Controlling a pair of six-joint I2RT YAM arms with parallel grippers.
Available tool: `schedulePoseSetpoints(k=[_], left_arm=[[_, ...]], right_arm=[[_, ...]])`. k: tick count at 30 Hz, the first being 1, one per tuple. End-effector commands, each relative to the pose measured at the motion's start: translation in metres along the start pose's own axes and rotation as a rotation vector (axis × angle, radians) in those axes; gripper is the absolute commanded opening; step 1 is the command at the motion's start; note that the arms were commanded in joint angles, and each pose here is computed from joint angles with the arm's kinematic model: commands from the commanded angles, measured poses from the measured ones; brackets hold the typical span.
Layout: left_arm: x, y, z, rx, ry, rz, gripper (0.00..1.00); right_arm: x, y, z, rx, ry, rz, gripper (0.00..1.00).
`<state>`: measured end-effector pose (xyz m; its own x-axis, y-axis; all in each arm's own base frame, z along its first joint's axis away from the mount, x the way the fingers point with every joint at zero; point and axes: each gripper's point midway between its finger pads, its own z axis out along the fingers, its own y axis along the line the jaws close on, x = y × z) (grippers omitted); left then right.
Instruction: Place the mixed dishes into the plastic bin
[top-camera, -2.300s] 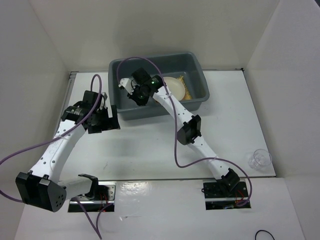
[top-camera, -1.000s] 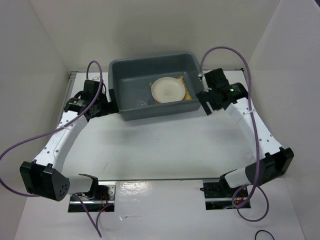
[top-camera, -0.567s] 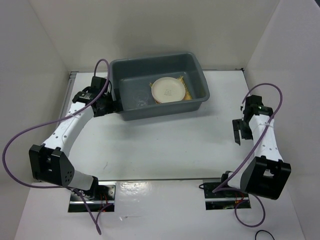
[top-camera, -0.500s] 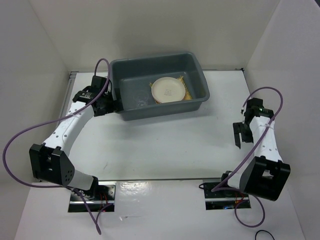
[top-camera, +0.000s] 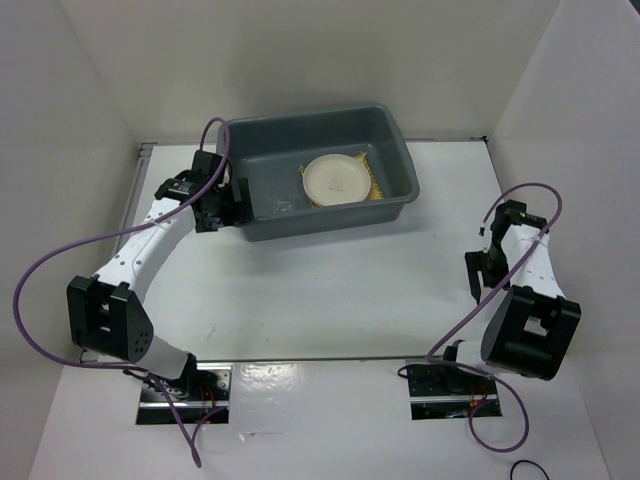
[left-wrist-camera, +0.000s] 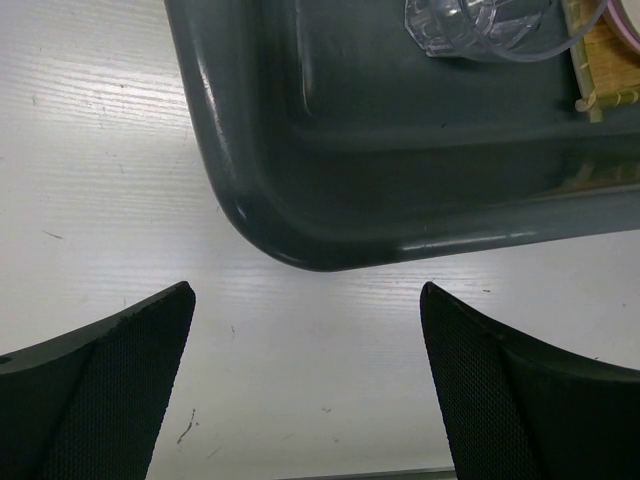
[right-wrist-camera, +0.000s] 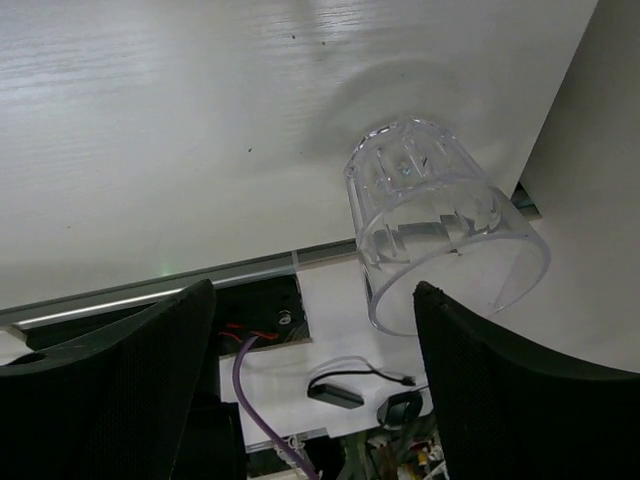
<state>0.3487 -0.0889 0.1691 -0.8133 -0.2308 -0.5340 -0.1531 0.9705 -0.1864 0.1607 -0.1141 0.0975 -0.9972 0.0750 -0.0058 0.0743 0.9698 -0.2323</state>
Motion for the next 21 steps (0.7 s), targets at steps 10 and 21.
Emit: schedulePoseSetpoints(k=[10,21], left_arm=[[-0.013,-0.007,-0.002,0.031,-0.042,0.024,1.00],[-0.011,-0.005,-0.003,0.026,-0.052,0.024,1.00]], right_arm=[[0.011,-0.002,0.003,-0.051,0.067,0.030,0.86],[0.013,0.004,0.009,-0.144,0.132,-0.095,0.82]])
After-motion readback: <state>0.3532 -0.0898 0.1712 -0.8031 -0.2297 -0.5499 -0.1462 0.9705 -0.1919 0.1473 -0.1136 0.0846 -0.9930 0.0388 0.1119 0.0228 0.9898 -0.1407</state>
